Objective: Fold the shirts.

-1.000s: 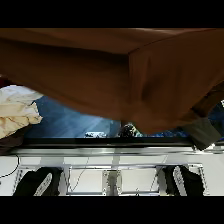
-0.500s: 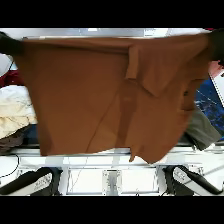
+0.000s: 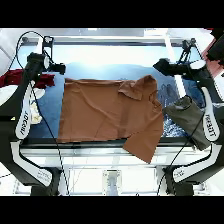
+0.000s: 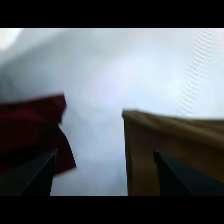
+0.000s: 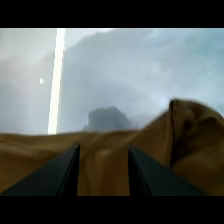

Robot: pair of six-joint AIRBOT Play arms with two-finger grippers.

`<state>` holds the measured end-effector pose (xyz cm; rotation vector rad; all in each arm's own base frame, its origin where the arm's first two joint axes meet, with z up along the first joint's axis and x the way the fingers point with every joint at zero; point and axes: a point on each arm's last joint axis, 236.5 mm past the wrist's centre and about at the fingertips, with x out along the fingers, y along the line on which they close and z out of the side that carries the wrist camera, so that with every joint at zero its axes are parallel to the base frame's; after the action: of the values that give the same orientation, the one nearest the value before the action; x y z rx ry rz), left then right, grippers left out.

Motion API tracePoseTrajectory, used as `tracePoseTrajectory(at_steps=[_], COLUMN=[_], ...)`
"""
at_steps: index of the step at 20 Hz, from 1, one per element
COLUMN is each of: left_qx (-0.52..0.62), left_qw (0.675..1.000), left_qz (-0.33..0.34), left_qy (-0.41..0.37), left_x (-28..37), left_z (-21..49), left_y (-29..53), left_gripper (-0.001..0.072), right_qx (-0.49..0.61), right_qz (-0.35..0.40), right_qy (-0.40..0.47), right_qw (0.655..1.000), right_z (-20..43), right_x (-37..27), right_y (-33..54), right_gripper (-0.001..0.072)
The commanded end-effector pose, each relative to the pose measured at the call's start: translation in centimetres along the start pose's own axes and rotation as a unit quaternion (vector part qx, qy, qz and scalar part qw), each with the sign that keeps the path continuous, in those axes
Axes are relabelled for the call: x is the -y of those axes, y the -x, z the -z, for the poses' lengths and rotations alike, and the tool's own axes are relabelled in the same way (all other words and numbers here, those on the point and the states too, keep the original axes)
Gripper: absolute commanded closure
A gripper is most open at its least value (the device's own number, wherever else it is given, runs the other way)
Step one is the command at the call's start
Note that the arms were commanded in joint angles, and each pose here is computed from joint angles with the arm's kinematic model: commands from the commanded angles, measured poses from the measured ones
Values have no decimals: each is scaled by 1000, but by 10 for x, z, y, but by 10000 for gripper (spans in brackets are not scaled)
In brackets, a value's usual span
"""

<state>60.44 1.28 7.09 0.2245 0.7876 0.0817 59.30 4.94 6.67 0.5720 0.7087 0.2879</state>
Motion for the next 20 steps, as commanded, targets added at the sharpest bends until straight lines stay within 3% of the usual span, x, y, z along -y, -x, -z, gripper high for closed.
tracePoseTrajectory(at_steps=[1, 4, 7, 9, 13, 16, 20], left_qx=[82, 106, 20, -38, -149, -254, -308], left_qw=[996, 991, 990, 984, 955, 919, 870], left_qz=[-33, -78, -118, -73, 65, 102, 164], left_qy=[20, 22, 80, 157, 247, 284, 349], left_x=[-34, -96, -168, -179, -116, -62, 3], left_z=[-63, -83, -20, 40, 188, 296, 356], left_y=[47, 140, 201, 215, 200, 179, 163], left_gripper=[15, 16, 16, 16, 16, 16, 16], right_qx=[49, -25, -175, -251, -300, -392, -406], right_qz=[2, 17, 123, 169, 142, 128, 112], right_qy=[-7, 43, 51, 44, -44, -125, -187], right_qw=[999, 999, 976, 952, 942, 902, 888], right_z=[-30, -25, 30, 72, 178, 292, 362], right_x=[3, 8, 59, 84, 102, 109, 107], right_y=[2, 65, 152, 200, 217, 222, 210], right_gripper=[350, 361, 368, 368, 367, 367, 356])
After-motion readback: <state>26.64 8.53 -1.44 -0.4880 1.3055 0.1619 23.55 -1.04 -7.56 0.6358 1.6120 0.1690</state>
